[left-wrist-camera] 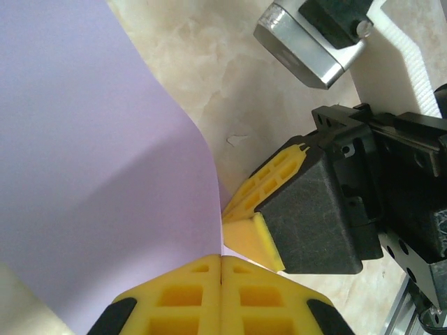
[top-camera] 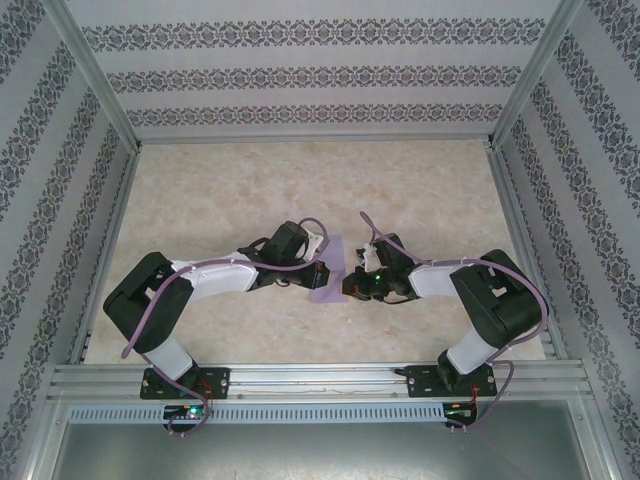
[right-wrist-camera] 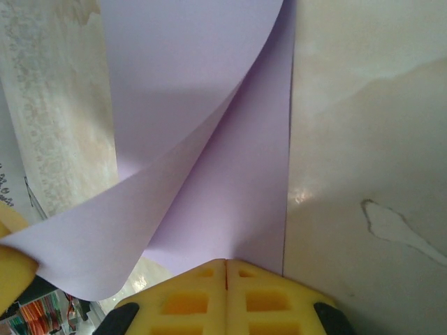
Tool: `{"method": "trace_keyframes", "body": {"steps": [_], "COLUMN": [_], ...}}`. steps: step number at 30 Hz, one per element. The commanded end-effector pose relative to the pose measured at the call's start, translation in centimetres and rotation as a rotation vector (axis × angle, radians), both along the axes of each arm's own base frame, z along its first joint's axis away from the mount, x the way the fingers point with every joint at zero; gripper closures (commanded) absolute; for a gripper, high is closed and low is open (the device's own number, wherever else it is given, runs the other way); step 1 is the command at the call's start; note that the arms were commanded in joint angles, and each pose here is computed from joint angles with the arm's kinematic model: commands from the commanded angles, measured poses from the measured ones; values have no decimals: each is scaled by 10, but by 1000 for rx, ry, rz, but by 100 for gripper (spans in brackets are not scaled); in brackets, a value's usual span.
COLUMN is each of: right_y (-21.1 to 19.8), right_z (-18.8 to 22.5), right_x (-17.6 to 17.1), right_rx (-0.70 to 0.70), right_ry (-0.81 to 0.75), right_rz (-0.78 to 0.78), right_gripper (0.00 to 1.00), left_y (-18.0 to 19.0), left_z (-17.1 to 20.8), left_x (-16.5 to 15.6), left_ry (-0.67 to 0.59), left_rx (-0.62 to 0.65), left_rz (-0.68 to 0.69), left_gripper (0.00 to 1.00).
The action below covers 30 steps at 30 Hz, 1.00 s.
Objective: Fold a paper plane with a square sheet of paper (fold left side to right side)
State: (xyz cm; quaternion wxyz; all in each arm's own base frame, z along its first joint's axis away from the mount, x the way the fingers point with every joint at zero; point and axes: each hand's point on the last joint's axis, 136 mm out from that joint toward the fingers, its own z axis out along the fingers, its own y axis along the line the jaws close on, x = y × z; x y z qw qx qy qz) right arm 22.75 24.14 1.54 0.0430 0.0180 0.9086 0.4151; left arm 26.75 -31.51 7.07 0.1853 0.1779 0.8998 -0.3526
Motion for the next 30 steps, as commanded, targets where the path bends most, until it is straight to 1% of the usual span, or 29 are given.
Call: {"method": "trace_keyframes", "body": {"steps": [1,7,30], "right_y": [-9,-8,-10], "right_z": [-20,-21,-26], "right_x": [-9,-11,-14], "right_rx": [-71,-76,-96], "right_ry": [42,46,61], "right_rz": [3,23,33], "right_gripper": [100,100,100], "left_y": [6,12,33], "left_z": [-3,-10,-30], "left_x": [-2,1,28], "left_ry": [8,25,36], "left_rx": [6,27,88], "left_rz": [-39,-65,1], "left_gripper": [100,100,100]}}
